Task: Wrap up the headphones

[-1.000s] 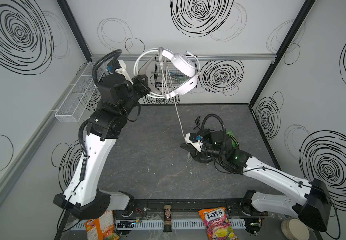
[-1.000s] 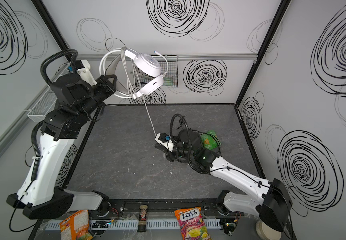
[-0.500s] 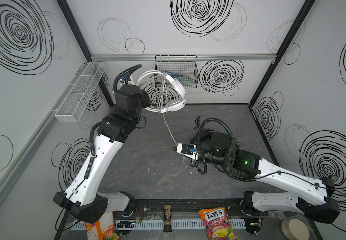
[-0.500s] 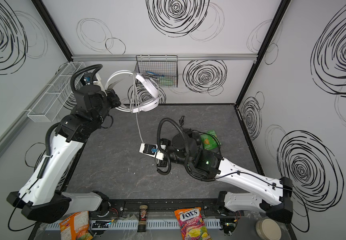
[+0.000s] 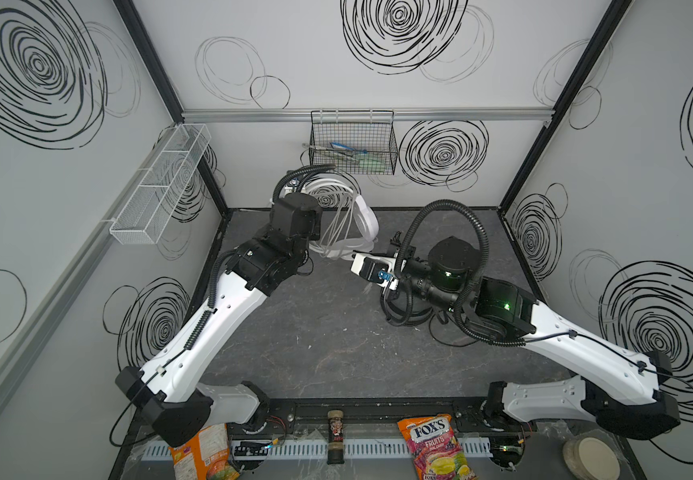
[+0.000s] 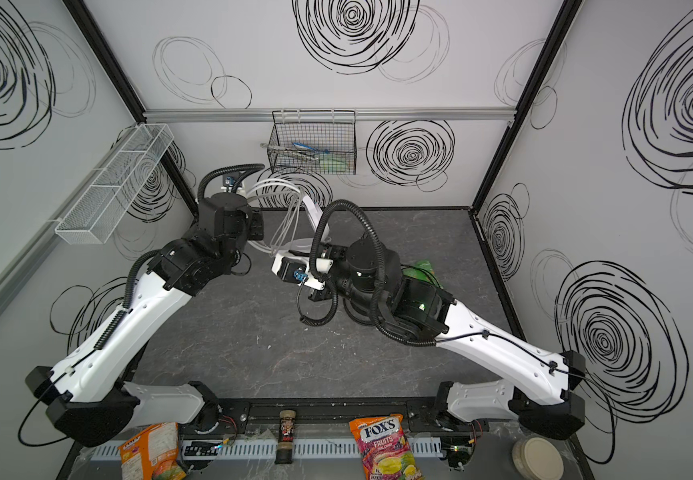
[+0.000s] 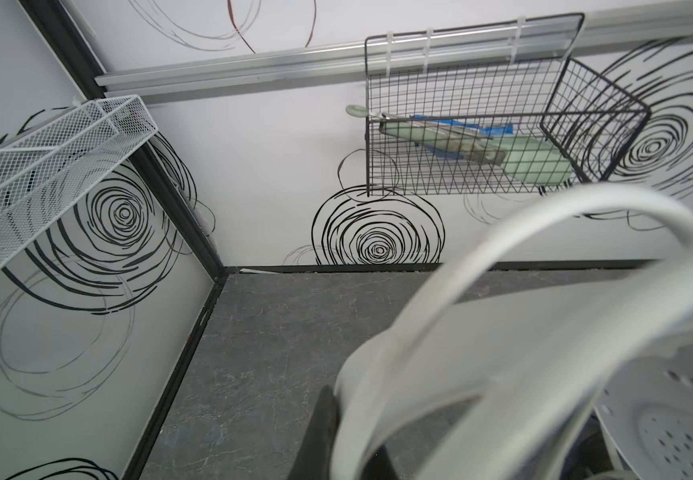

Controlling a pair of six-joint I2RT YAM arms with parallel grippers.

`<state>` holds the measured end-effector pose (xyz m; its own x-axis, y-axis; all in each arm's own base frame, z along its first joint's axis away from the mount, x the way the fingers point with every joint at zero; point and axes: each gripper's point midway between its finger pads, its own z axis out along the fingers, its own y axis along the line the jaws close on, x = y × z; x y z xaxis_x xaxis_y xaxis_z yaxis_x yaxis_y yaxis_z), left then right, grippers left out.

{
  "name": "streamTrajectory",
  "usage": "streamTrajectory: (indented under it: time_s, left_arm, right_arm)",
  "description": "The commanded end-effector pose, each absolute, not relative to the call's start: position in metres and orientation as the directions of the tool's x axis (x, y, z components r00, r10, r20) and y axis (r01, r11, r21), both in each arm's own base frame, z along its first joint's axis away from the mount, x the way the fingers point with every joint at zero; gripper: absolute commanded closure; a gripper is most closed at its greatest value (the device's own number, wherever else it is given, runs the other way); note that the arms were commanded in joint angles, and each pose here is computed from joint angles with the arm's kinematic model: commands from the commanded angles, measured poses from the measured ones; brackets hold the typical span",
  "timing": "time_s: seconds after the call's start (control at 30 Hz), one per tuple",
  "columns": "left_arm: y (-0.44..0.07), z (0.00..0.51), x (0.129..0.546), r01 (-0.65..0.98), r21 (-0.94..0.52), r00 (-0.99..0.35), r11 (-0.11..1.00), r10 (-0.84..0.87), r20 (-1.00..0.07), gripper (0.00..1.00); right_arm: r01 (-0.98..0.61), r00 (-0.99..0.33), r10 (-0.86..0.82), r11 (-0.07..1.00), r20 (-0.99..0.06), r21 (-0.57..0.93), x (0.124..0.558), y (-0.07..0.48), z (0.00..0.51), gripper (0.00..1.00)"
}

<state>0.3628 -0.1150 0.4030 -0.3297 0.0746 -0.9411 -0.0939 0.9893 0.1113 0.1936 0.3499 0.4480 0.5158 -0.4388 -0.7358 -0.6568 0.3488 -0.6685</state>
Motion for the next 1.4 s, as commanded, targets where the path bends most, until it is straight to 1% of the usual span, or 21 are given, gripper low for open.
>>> streamTrajectory:
  time_s: [0.0, 0.17, 0.3, 0.37, 0.47, 0.67, 0.9, 1.13, 1.23, 1.37]
  left_arm:
    - [-0.104, 0.428, 0.347, -0.136, 0.144, -0.261, 0.980, 0.104, -0.960, 1.00]
    - [-0.118, 0.411, 0.340, -0.073, 0.251, -0.326, 0.965, 0.215, -0.920, 1.00]
    - [-0.138, 0.396, 0.335, 0.048, 0.285, -0.376, 0.957, 0.282, -0.883, 1.00]
    - [-0.147, 0.390, 0.331, 0.113, 0.259, -0.395, 0.959, 0.283, -0.874, 1.00]
    - [-0.160, 0.383, 0.321, 0.199, 0.210, -0.422, 0.957, 0.277, -0.863, 1.00]
    - [-0.181, 0.384, 0.297, 0.354, 0.044, -0.427, 0.934, 0.204, -0.881, 1.00]
    - [-0.213, 0.405, 0.271, 0.554, -0.104, -0.378, 0.826, 0.138, -0.916, 1.00]
    - [-0.226, 0.429, 0.254, 0.649, -0.171, -0.341, 0.741, 0.082, -0.937, 1.00]
    - [-0.229, 0.447, 0.246, 0.682, -0.200, -0.320, 0.704, 0.041, -0.947, 1.00]
    - [-0.232, 0.470, 0.236, 0.716, -0.221, -0.293, 0.662, -0.003, -0.956, 1.00]
  right_arm:
    - [-0.547, 0.546, -0.523, 0.368, -0.654, -0.752, 0.215, 0.335, 0.462, 1.00]
    - [-0.452, 0.503, -0.628, 0.394, -0.594, -0.800, 0.248, 0.316, 0.460, 1.00]
    - [-0.395, 0.483, -0.674, 0.402, -0.559, -0.826, 0.265, 0.304, 0.462, 0.98]
    - [-0.378, 0.473, -0.681, 0.416, -0.559, -0.827, 0.271, 0.297, 0.464, 0.97]
    - [-0.365, 0.457, -0.670, 0.459, -0.585, -0.810, 0.282, 0.285, 0.470, 0.92]
    - [-0.391, 0.414, -0.593, 0.570, -0.691, -0.723, 0.301, 0.260, 0.480, 0.90]
    - [-0.445, 0.424, -0.462, 0.643, -0.779, -0.623, 0.298, 0.247, 0.489, 0.88]
    - [-0.465, 0.447, -0.345, 0.698, -0.825, -0.544, 0.294, 0.222, 0.503, 0.82]
    - [-0.489, 0.454, -0.320, 0.691, -0.831, -0.533, 0.290, 0.220, 0.499, 0.79]
    - [-0.514, 0.446, -0.283, 0.695, -0.849, -0.502, 0.292, 0.219, 0.492, 0.79]
